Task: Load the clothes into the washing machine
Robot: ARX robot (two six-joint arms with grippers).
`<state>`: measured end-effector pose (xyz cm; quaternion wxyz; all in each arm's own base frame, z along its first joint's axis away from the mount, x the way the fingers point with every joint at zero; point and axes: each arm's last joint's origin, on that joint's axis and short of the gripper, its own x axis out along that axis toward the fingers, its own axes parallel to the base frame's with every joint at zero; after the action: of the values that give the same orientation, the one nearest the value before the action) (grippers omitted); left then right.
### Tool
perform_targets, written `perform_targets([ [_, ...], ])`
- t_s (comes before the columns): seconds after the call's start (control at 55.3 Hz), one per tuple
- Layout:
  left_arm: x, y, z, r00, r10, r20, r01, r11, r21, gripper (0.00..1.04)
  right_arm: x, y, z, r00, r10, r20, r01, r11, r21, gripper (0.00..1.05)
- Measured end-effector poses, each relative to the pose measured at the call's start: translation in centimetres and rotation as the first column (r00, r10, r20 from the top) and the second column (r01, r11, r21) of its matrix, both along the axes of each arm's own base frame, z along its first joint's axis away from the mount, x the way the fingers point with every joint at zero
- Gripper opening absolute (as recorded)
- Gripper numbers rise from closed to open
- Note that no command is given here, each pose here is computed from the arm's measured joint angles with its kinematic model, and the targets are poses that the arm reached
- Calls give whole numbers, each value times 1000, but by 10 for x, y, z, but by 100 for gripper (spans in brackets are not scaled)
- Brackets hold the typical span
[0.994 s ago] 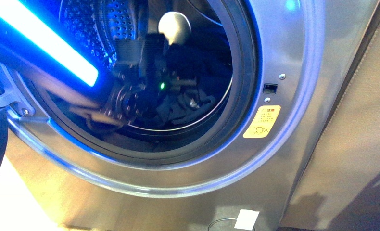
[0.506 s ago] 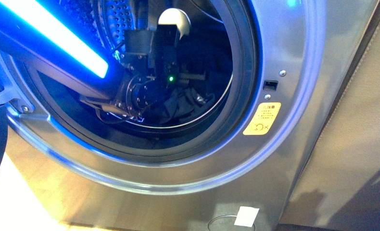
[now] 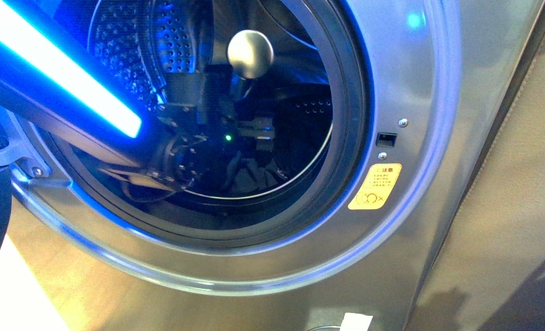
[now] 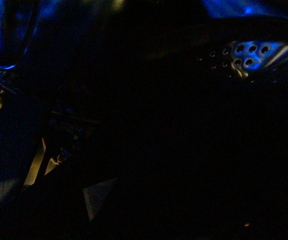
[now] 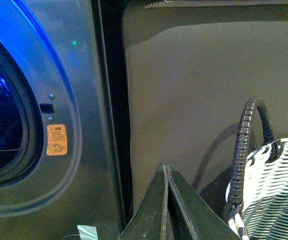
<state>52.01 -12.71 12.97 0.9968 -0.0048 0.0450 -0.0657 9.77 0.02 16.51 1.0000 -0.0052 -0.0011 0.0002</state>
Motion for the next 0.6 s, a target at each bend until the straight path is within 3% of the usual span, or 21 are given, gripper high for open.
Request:
perform_targets([
  [0.145,-25,3,15,1000,-11,7,11,1000,6,98,0,0,0,1000,0,0,0,1000,0,2],
  [0.434,-70,7,3,998,-38,-43,39,999,28,98,0,0,0,1000,0,0,0,1000,0,2],
  [0.597,-99,9,11,998,-48,-29,49,998,27,98,0,0,0,1000,0,0,0,1000,0,2],
])
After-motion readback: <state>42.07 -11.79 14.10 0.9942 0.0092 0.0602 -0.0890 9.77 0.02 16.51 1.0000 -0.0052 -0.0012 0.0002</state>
